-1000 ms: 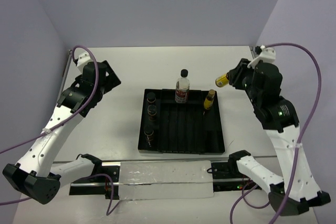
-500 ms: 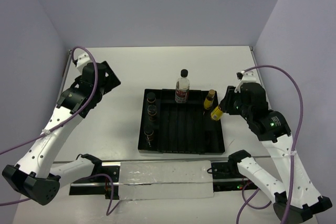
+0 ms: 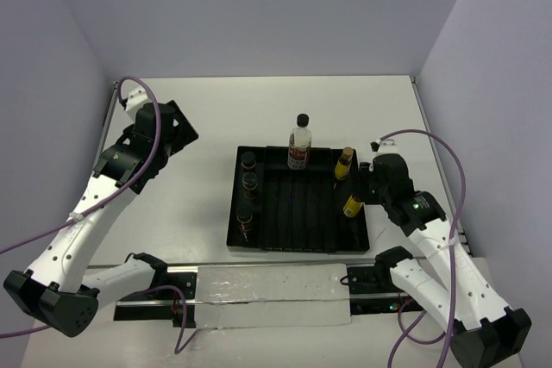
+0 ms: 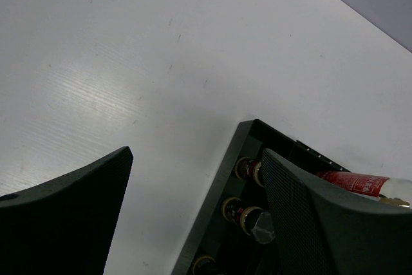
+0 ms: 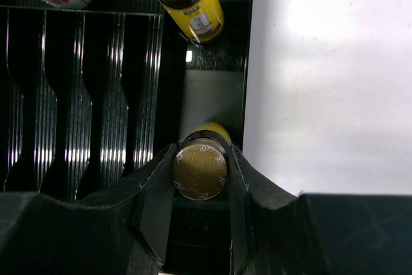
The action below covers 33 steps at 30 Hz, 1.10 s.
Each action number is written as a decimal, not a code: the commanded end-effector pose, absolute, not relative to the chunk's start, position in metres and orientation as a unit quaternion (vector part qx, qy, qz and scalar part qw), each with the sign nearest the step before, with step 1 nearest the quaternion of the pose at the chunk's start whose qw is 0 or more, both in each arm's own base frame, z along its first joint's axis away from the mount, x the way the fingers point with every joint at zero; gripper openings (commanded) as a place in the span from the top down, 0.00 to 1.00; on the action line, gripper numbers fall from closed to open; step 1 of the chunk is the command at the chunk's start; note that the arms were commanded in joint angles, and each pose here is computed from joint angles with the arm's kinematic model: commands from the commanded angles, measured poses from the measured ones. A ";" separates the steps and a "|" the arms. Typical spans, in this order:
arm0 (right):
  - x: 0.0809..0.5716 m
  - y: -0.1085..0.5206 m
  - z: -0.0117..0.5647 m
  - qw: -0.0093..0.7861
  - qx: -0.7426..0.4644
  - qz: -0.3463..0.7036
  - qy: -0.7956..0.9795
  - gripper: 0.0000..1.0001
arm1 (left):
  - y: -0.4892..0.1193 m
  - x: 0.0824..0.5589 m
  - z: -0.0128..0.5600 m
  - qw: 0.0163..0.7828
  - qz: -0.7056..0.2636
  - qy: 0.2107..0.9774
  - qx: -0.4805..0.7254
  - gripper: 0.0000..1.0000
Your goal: Organize the condiment bottles
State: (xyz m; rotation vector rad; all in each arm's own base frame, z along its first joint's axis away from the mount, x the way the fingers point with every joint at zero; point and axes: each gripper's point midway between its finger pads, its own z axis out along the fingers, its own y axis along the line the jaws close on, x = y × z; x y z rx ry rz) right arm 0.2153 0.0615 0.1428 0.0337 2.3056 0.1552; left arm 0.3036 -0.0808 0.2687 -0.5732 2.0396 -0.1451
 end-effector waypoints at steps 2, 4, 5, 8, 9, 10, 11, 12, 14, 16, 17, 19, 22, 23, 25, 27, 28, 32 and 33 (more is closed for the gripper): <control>0.243 0.071 0.166 0.470 0.020 0.084 0.878 0.91 | -0.082 0.309 0.272 0.495 -0.067 0.832 -0.241 0.11; 0.244 0.072 0.162 0.468 0.019 0.085 0.879 0.91 | -0.083 0.310 0.271 0.494 -0.067 0.833 -0.241 0.11; 0.243 0.072 0.159 0.467 0.018 0.085 0.880 0.91 | -0.083 0.310 0.271 0.494 -0.067 0.833 -0.241 0.11; 0.242 0.072 0.150 0.463 0.017 0.085 0.882 0.91 | -0.081 0.310 0.271 0.494 -0.064 0.833 -0.242 0.11; 0.241 0.072 0.147 0.462 0.017 0.084 0.883 0.91 | -0.081 0.309 0.272 0.494 -0.063 0.833 -0.242 0.11; 0.240 0.072 0.144 0.461 0.016 0.085 0.883 0.91 | -0.081 0.309 0.272 0.495 -0.063 0.832 -0.242 0.11; 0.239 0.073 0.140 0.458 0.014 0.087 0.885 0.91 | -0.080 0.309 0.272 0.495 -0.061 0.832 -0.243 0.11; 0.238 0.074 0.136 0.454 0.012 0.089 0.886 0.90 | -0.079 0.309 0.272 0.495 -0.058 0.832 -0.244 0.11; 0.236 0.076 0.132 0.449 0.009 0.093 0.889 0.86 | -0.078 0.309 0.271 0.494 -0.055 0.832 -0.245 0.11; 0.234 0.078 0.128 0.445 0.005 0.098 0.890 0.69 | -0.079 0.310 0.272 0.495 -0.057 0.832 -0.245 0.11; 0.234 0.079 0.128 0.445 0.005 0.099 0.890 0.67 | -0.079 0.310 0.273 0.495 -0.058 0.831 -0.245 0.11; 0.234 0.079 0.129 0.444 0.005 0.099 0.890 0.40 | -0.081 0.311 0.274 0.495 -0.061 0.832 -0.244 0.11; 0.235 0.079 0.132 0.445 0.005 0.100 0.890 0.25 | -0.083 0.312 0.277 0.498 -0.067 0.830 -0.243 0.11; 0.235 0.080 0.132 0.445 0.004 0.102 0.890 0.24 | -0.083 0.312 0.277 0.497 -0.066 0.831 -0.242 0.11; 0.237 0.080 0.134 0.446 0.003 0.102 0.889 0.20 | -0.082 0.312 0.277 0.497 -0.065 0.830 -0.243 0.11; 0.238 0.080 0.136 0.447 0.004 0.102 0.889 0.17 | -0.082 0.312 0.277 0.497 -0.066 0.831 -0.242 0.11; 0.238 0.081 0.137 0.447 0.004 0.101 0.889 0.15 | -0.082 0.312 0.276 0.497 -0.066 0.831 -0.242 0.11; 0.240 0.082 0.144 0.449 0.003 0.103 0.888 0.09 | -0.083 0.312 0.275 0.495 -0.066 0.832 -0.240 0.11; 0.242 0.083 0.153 0.454 0.003 0.107 0.885 0.08 | -0.084 0.313 0.274 0.495 -0.066 0.833 -0.239 0.11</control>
